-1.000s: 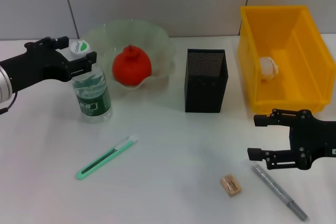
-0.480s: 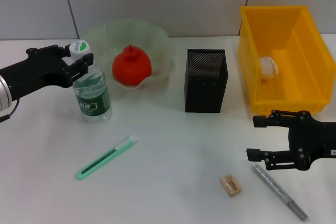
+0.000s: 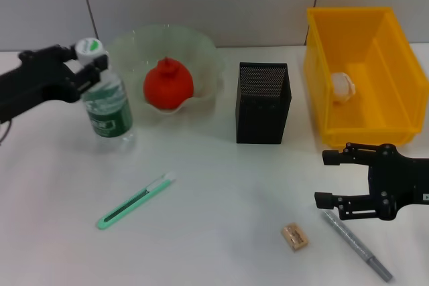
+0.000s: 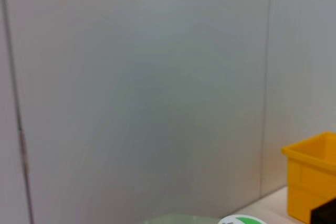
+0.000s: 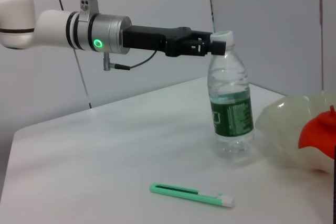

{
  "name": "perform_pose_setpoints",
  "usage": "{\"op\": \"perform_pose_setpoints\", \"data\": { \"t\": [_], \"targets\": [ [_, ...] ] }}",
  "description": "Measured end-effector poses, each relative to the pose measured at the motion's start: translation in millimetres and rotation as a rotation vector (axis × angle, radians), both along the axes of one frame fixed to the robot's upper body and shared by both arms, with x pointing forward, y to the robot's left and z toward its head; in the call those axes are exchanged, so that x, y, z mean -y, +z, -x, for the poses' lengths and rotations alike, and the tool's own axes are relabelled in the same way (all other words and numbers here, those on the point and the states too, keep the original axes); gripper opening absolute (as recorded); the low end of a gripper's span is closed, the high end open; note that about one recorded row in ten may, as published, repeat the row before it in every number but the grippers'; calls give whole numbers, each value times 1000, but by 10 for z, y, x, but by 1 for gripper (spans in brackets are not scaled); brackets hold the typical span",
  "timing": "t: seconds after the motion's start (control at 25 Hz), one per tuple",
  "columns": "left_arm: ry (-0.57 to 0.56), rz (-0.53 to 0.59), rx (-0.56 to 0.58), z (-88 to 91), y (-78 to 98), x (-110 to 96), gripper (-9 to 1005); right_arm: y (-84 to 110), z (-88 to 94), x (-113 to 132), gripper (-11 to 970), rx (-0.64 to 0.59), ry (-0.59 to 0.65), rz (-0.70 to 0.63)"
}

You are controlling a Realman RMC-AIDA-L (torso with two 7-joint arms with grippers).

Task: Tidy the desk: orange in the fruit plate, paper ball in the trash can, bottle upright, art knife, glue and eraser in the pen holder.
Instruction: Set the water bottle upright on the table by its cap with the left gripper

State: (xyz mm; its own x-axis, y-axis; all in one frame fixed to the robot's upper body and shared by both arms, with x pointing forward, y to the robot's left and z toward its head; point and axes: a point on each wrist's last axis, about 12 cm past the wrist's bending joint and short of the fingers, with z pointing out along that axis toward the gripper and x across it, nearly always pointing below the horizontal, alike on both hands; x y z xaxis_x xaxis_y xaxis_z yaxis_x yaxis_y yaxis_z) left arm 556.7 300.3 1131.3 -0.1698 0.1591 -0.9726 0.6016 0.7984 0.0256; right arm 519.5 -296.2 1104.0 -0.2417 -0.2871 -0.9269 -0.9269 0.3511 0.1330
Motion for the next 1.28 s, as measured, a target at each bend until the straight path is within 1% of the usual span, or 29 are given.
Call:
{"op": "perform_pose_setpoints", "data": {
  "t": [0.08,0.32,0.44,0.48,0.88,1.08,1.28],
  "targets": [
    [17,3,10,9,28,-58,433,1,2,0,822,0,1,-1],
    [29,1,6,5,16,-89,434,4,-1,-8,822,2,3,-3],
    [35,4,2,-11,6,-98,433,3,-1,-11,822,1,5,-4],
    [58,9,-9,-59,-26,-114,433,3,-1,-13,822,1,5,-5],
    [60,18,-36,-132,-87,-91,465,-3,1,-17,823,-1,6,-7],
    [68,20,-36,-134,-88,-108,482,-4,1,-17,823,0,6,-7],
    [74,32,-57,-119,-138,-114,500,-6,4,-15,822,0,6,-7]
  ]
}}
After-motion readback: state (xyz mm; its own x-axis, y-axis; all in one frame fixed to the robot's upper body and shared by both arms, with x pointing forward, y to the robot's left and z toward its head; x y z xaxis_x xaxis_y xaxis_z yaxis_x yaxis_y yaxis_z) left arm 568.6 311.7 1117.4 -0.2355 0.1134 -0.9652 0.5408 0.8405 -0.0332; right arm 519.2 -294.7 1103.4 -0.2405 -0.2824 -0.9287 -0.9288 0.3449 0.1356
